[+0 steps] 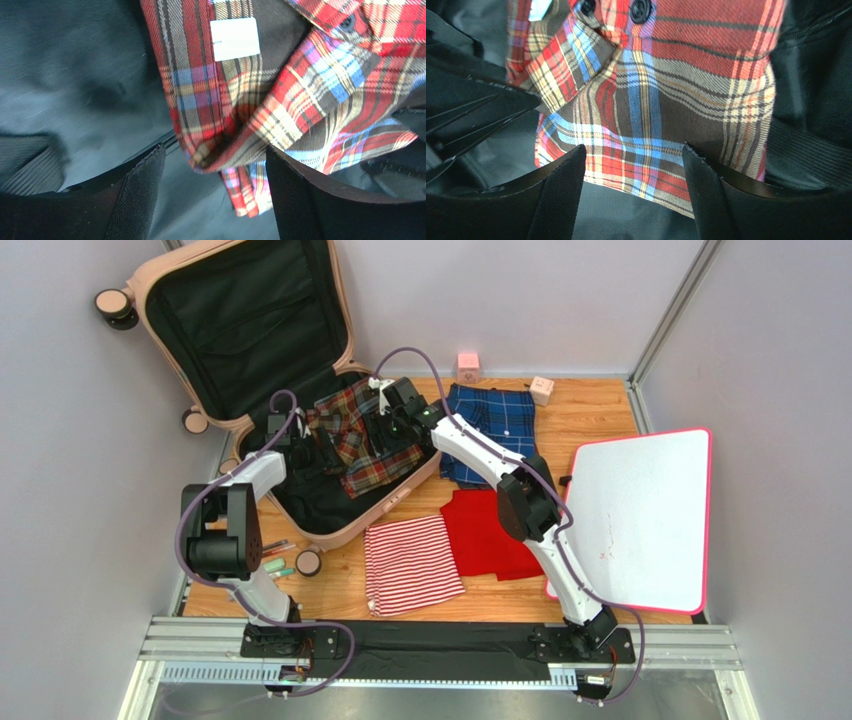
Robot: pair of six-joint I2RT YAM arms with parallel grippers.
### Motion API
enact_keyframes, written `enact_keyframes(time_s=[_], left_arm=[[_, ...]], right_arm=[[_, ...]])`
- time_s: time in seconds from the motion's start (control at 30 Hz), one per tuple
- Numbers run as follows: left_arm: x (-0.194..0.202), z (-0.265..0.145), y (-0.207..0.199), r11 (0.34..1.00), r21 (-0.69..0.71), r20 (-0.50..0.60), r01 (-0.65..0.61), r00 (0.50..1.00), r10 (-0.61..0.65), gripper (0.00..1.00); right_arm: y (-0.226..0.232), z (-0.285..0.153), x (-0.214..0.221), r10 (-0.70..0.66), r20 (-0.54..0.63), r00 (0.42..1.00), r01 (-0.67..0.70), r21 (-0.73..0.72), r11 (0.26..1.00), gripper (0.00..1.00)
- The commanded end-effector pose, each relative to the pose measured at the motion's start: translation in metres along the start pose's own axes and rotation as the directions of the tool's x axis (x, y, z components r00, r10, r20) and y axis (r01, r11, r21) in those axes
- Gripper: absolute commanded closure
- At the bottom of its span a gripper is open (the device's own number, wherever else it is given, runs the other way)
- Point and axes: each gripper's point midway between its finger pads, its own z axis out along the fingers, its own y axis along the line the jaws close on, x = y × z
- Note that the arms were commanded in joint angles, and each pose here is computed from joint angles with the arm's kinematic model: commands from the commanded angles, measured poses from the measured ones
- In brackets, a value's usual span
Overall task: Pack the luggage
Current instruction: Place the clothes in the luggage.
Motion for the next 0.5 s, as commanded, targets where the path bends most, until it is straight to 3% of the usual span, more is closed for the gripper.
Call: enact_keyframes(time_s=[0.0,0.3,0.37,0.47], left_arm=[[-0.009,0.011,-0.014,0.996,0.074,0.029,0.051,0.998,-0.054,0.2],[0.007,0.042,-0.019,0.983,0.11,-0.045,0.146,0.989,-0.142,0.25],[0.006,0.043,-0.022,0.981,0.121,-0.038,0.149,0.989,-0.146,0.28],[0.001,0.044,-0.03,0.974,0.154,-0.028,0.163,0.987,-0.161,0.47]], right_arm=[[-0.004,-0.003,-0.015,0.017,0.028,0.999,-0.016,-0.017,1.0,0.27],[-0.031,0.001,-0.008,0.051,-0.012,0.999,-0.051,0.025,0.998,0.26],[-0.032,0.001,-0.006,0.046,-0.019,0.999,-0.046,0.028,0.999,0.26],[-0.033,0.003,-0.005,0.049,-0.02,0.999,-0.049,0.03,0.998,0.26]])
